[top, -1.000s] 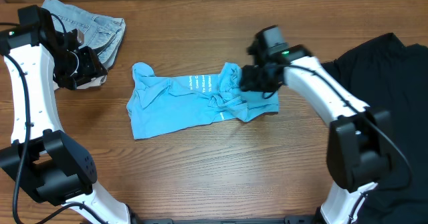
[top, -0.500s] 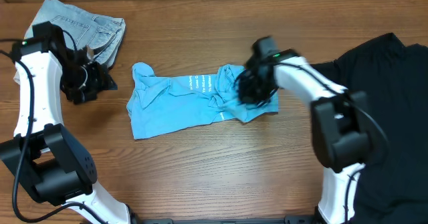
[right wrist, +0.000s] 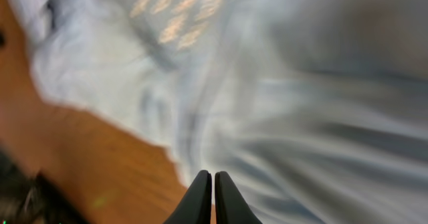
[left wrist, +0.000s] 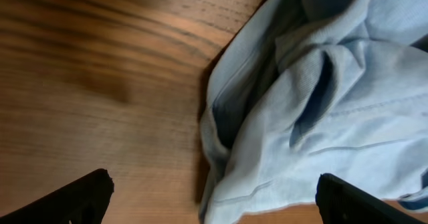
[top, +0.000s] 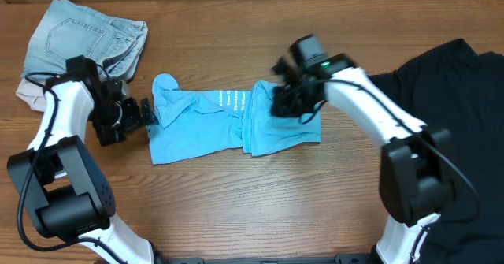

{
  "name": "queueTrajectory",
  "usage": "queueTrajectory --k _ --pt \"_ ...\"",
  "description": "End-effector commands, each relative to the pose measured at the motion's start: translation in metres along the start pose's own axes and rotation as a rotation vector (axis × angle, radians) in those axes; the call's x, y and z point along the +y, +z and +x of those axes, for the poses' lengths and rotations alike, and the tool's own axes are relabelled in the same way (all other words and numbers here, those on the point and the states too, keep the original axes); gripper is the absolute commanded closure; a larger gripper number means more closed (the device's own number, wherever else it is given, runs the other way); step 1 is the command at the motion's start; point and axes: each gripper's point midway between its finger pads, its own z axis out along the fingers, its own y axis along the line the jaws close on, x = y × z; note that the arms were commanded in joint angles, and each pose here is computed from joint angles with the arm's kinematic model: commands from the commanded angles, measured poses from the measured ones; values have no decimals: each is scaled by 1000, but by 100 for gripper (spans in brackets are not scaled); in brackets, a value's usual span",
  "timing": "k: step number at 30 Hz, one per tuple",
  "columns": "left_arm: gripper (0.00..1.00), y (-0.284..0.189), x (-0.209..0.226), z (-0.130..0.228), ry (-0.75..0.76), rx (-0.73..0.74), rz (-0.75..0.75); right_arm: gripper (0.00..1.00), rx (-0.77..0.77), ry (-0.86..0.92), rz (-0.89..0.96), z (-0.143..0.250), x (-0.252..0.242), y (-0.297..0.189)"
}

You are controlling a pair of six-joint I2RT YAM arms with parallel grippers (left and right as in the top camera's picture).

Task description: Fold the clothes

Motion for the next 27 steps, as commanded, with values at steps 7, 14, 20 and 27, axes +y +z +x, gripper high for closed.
queueTrajectory --k 7,14,20,27 --pt "0 26 -38 -7 239 -90 91 93 -82 248 117 -15 -74 -43" --pt "0 55 -62 -9 339 -91 97 93 -67 218 118 -11 -74 -39" --pt "62 83 -57 1 302 -11 84 93 -58 214 118 -8 -73 -37" --pt "96 46 -38 -9 214 29 -13 92 -32 175 123 -2 -73 -36"
